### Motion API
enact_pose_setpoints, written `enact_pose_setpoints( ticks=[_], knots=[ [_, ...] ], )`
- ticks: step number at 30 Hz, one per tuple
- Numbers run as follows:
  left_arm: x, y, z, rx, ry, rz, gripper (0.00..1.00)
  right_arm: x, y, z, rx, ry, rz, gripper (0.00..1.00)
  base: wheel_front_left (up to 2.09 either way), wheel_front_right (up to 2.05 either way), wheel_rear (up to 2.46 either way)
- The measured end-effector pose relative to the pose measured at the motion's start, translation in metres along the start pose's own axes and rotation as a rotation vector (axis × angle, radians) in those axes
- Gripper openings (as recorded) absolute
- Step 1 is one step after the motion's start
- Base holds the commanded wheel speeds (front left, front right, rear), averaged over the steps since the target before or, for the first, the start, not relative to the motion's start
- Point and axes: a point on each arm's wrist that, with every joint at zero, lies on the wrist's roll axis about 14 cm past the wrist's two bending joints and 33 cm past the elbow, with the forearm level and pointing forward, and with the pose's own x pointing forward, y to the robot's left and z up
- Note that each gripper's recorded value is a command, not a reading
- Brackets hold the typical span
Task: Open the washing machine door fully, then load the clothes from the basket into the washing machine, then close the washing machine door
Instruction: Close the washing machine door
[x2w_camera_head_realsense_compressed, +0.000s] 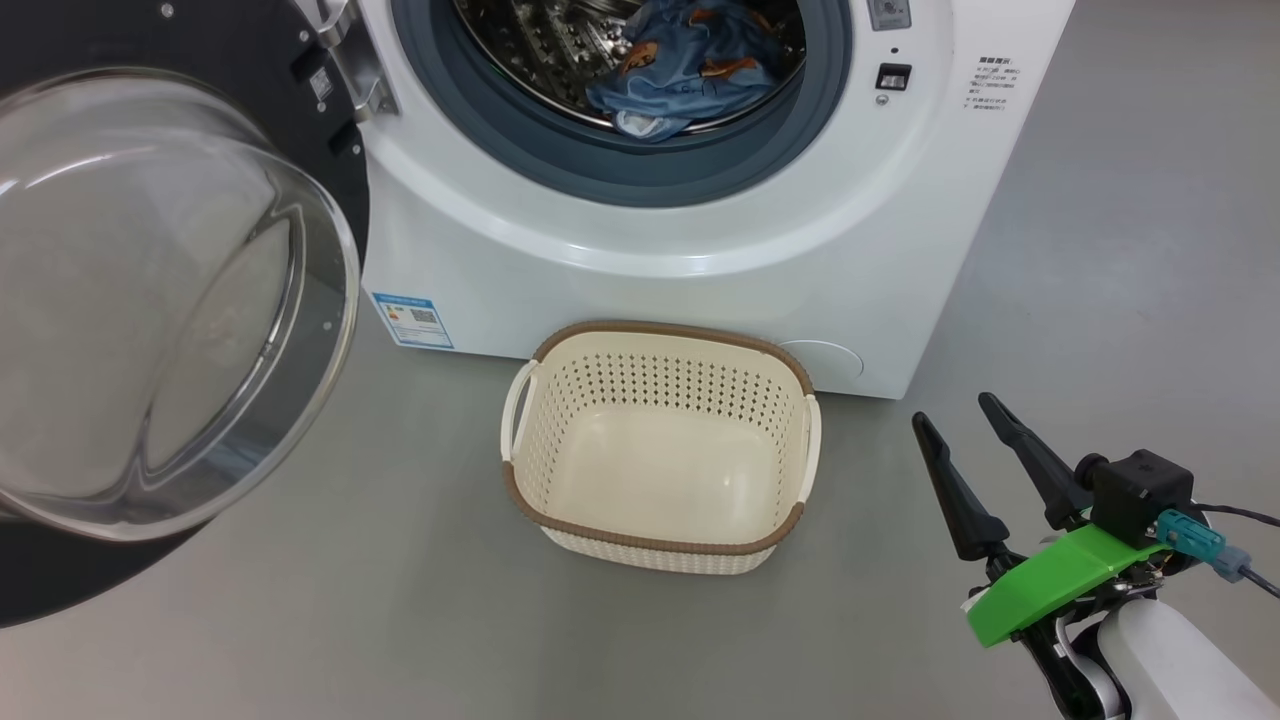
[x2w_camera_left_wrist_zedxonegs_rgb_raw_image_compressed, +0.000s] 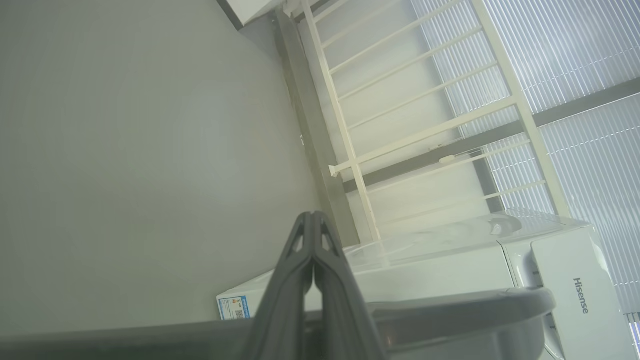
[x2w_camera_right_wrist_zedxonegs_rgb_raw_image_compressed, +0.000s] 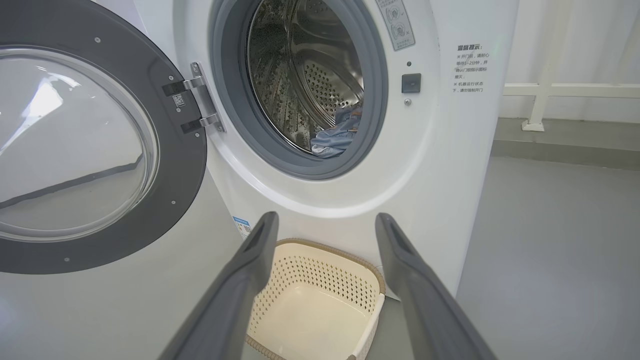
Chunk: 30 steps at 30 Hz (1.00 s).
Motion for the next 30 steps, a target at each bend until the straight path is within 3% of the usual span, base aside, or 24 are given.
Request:
enact_pose_setpoints(
  ticks=[14,30],
  knots=[
    [-0.03,-0.002,-0.035,0.197,0.411,-0.014,0.0,0.0,0.009,0.014,0.005,-0.039,0.001,1.0,0.0,0.0,0.0],
    [-0.077,-0.01,-0.102,0.146,0.76,-0.126,0.0,-0.003,0.023,0.022,0.012,-0.061,0.017,1.0,0.0,0.0,0.0]
  ],
)
